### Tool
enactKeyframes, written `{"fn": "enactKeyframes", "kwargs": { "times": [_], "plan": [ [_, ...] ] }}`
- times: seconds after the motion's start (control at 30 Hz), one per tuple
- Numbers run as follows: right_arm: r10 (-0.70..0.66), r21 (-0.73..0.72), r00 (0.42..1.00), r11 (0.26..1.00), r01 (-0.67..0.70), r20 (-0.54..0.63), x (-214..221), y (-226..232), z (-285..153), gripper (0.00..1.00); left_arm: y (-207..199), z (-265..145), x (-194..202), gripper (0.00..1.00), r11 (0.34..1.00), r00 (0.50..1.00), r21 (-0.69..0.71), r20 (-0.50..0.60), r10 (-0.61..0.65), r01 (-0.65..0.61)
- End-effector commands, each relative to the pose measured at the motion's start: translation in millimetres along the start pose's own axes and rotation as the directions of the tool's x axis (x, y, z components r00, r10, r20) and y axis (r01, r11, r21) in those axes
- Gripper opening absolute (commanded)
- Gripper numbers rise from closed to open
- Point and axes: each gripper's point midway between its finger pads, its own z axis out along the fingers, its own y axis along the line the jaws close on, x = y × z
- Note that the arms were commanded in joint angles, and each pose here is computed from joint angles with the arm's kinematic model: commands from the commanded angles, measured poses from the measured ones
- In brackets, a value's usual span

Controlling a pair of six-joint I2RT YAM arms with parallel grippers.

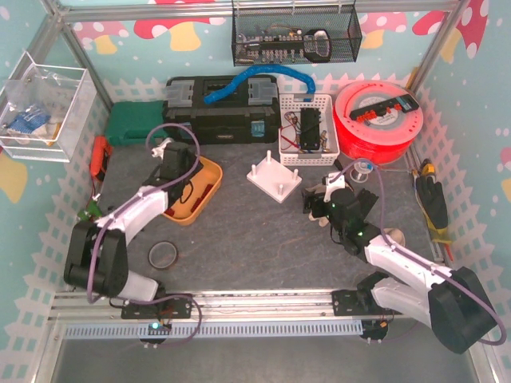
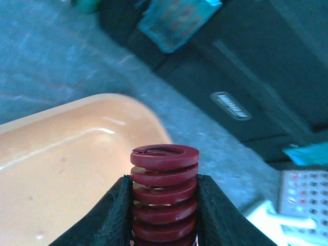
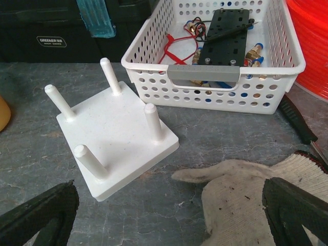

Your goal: Install the large spring

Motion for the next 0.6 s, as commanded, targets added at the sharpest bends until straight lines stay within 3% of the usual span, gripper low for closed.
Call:
{"fn": "enactKeyframes", "kwargs": {
  "times": [0.0, 0.13, 0.27, 0.57],
  "plan": [
    [-0.010, -0.011, 1.000, 1.000, 0.011, 0.019, -11.7, 4.3, -3.3, 0.97, -54.4, -40.7, -19.3, 0.16, 0.940, 0.963, 0.252, 0.197, 0.184, -0.231],
    [0.010, -0.110, 1.000, 0.994, -0.009, 0.006, -26.4, 24.6, -8.4, 0.98, -84.1, -78.7, -0.9, 0.16, 0.808, 0.902, 0.422, 0.315, 0.294, -0.411],
    [0.039, -0.222, 0.999, 0.974, -0.043, -0.022, -45.3, 48.7, -15.4, 0.96, -103.4, -118.9, 27.2, 0.14, 0.638, 0.811, 0.515, 0.471, 0.348, -0.573],
    [0.054, -0.534, 0.992, 0.838, -0.109, -0.116, -78.7, 119.0, -36.4, 0.81, -104.8, -169.6, 87.5, 0.14, 0.367, 0.599, 0.479, 0.705, 0.380, -0.797]
  ]
}}
